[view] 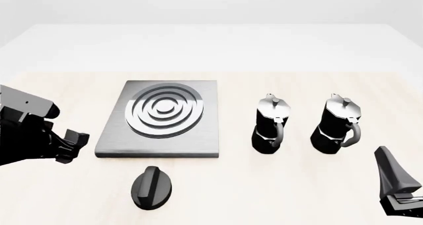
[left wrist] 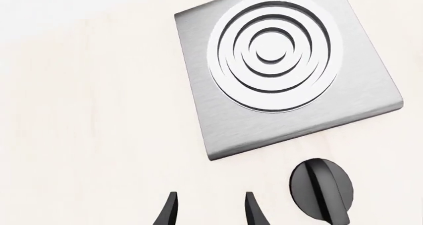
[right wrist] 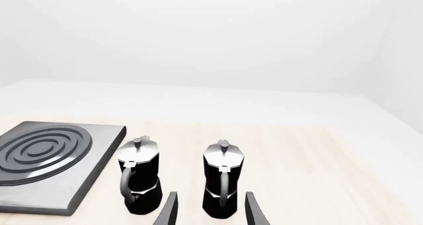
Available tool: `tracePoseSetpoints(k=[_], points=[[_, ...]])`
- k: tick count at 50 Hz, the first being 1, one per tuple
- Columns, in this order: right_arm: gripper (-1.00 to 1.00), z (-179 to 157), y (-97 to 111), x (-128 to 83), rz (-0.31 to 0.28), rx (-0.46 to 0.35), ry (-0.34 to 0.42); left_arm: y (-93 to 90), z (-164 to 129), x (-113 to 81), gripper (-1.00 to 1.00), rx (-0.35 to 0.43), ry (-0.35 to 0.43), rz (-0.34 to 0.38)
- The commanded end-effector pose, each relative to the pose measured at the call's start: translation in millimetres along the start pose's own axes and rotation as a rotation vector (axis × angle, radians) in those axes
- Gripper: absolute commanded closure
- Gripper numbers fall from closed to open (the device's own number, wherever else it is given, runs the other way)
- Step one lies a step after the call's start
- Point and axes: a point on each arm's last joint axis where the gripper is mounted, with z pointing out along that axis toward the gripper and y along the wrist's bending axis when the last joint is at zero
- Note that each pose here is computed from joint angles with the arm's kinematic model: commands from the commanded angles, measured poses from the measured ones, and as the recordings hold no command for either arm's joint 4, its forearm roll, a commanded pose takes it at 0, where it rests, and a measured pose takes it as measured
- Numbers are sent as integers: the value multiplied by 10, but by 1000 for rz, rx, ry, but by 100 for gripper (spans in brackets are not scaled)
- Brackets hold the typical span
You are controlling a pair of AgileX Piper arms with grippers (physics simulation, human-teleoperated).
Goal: Turn off the stove.
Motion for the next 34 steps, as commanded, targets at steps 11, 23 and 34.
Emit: tracePoseSetpoints(k=[11, 23, 34], points=[[-100, -22, 5, 4, -1, -8, -3, 177, -758, -155, -100, -120, -149, -70], [-100, -23, 8, 4, -7, -14, -3, 224, -1121, -274, -100, -166, -233, -114], [-100, -3, 13, -3, -13, -22, -5, 160, -1459, -326, -100, -125, -326, -208]])
